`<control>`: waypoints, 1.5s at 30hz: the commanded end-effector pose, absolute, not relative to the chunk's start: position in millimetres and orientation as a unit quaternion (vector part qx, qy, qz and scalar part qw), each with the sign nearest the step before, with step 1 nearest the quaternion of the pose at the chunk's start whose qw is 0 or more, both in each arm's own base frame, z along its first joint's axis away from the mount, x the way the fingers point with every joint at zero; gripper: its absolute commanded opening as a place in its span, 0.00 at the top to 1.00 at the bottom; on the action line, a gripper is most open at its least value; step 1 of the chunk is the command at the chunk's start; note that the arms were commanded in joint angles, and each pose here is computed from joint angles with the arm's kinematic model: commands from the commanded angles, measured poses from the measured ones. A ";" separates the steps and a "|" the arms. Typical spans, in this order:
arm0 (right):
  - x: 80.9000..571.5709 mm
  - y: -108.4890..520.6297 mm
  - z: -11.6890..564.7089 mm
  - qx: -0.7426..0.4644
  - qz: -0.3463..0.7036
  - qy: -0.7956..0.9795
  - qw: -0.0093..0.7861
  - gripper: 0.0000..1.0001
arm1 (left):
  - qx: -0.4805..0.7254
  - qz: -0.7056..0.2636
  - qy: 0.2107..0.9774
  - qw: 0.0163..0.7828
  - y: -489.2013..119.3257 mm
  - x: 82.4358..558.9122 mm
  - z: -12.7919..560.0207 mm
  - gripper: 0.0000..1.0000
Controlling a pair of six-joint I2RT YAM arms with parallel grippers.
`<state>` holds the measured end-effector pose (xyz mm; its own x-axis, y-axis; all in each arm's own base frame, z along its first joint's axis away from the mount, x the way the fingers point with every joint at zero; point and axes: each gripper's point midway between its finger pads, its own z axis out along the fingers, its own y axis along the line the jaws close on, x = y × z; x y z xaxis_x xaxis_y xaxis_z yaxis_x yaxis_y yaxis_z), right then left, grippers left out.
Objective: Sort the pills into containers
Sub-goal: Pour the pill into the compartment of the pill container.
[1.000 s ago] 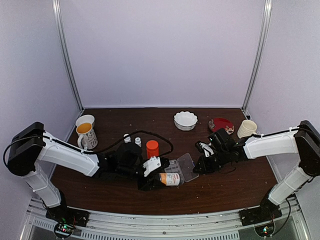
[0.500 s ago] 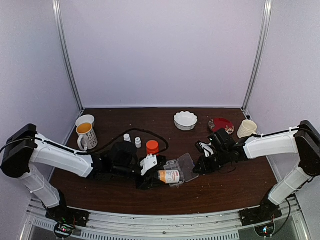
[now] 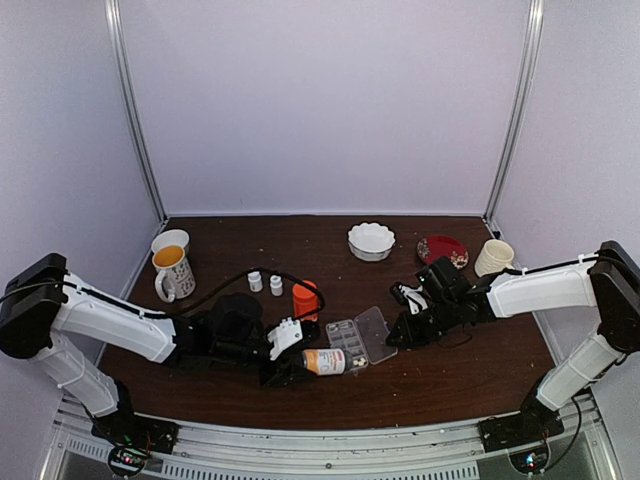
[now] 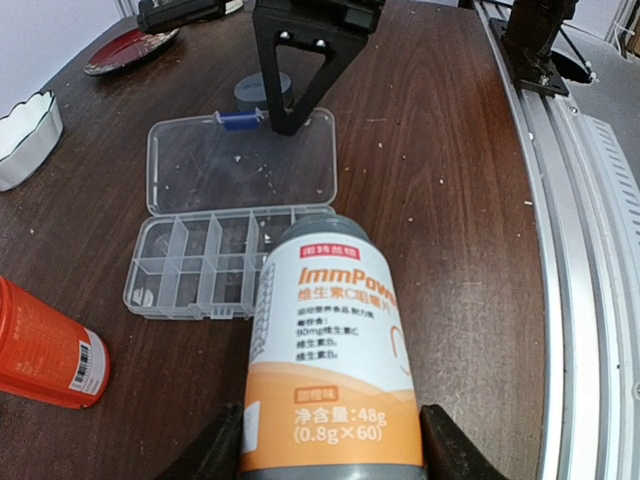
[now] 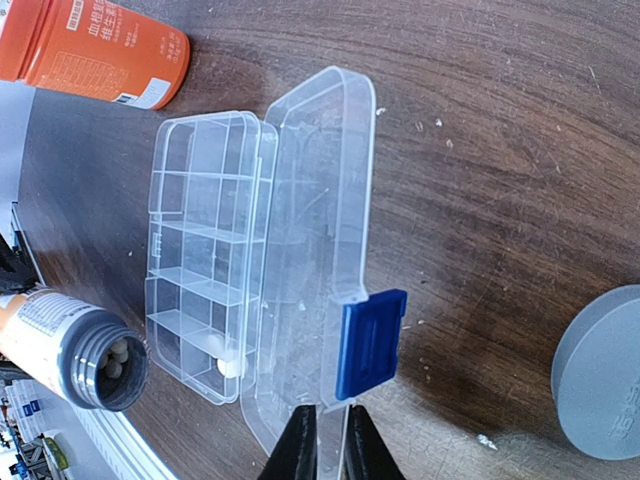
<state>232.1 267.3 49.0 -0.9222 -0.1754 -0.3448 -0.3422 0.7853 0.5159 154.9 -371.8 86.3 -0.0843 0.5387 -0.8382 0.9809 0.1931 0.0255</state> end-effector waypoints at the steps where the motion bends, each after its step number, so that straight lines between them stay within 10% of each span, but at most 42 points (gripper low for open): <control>1: 236.9 268.0 52.9 -0.142 0.287 0.935 0.151 0.90 | 0.551 -0.299 0.670 0.398 -373.8 157.3 96.8 1.00; 45: 236.4 268.3 54.2 -0.143 0.285 0.936 0.149 0.90 | 0.559 -0.295 0.670 0.389 -381.1 159.9 103.3 1.00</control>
<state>231.5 267.1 50.0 -0.9243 -0.1787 -0.3373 -0.3393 0.7893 0.5117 156.1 -372.5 87.8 -0.1170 0.5581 -0.8215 0.9782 0.2077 0.0018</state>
